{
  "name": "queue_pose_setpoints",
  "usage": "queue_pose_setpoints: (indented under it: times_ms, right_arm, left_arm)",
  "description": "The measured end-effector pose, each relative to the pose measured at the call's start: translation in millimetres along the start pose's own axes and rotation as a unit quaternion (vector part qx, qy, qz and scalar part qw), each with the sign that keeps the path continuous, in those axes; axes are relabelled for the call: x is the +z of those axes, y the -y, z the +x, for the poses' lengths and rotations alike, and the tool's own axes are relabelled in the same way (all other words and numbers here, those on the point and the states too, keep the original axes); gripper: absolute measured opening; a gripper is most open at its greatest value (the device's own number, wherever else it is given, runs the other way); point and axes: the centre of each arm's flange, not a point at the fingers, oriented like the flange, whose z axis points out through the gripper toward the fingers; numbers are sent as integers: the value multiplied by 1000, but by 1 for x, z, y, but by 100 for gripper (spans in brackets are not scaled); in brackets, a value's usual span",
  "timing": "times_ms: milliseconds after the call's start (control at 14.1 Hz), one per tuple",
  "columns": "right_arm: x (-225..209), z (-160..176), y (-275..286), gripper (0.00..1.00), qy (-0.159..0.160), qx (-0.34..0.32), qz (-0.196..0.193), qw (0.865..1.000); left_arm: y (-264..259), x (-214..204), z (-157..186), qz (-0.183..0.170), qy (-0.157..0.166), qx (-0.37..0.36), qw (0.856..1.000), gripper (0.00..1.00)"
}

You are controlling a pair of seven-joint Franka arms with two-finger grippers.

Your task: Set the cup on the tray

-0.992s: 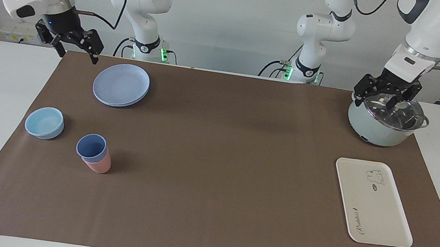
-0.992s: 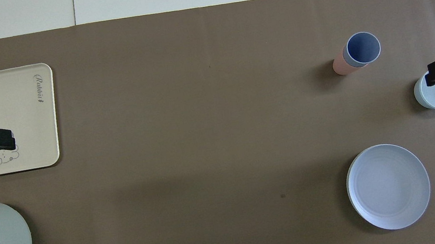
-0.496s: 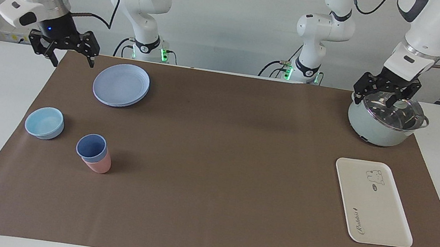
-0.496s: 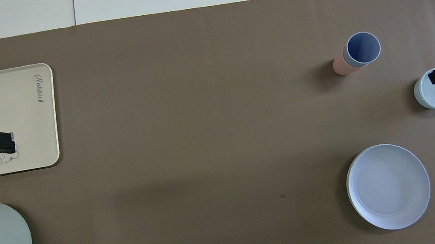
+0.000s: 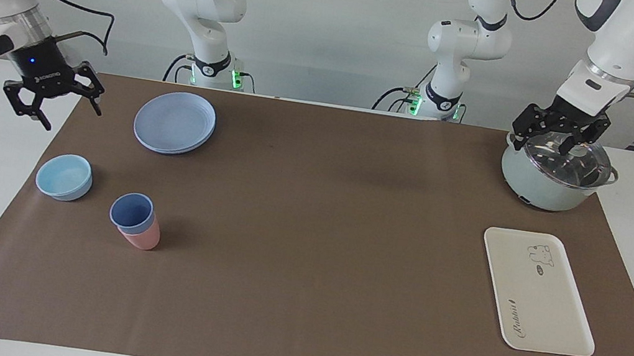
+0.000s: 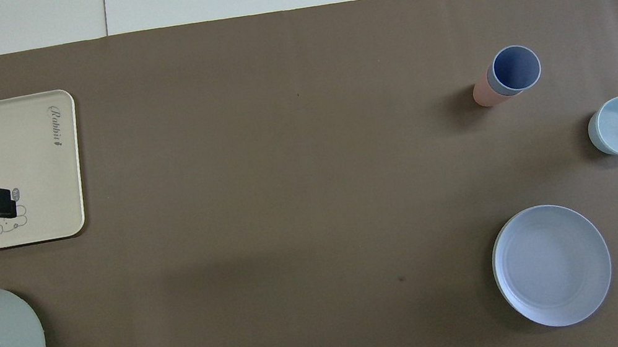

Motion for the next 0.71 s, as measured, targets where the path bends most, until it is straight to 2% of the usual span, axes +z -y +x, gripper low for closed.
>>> queue_pose_setpoints:
  times_ms: [283,425,709]
  right_arm:
    - [69,-17,-26,100,-107,-61,56,991]
    - [107,-37,-49,100,-131,-76,67,986]
    - [148,-45,-55,100,-190,-86,89,974]
  left_arm:
    - [0,0,0,0,0,0,1000,100]
    - [0,0,0,0,0,0,1000,100]
    - [1,0,0,0,-2,0,1000,100]
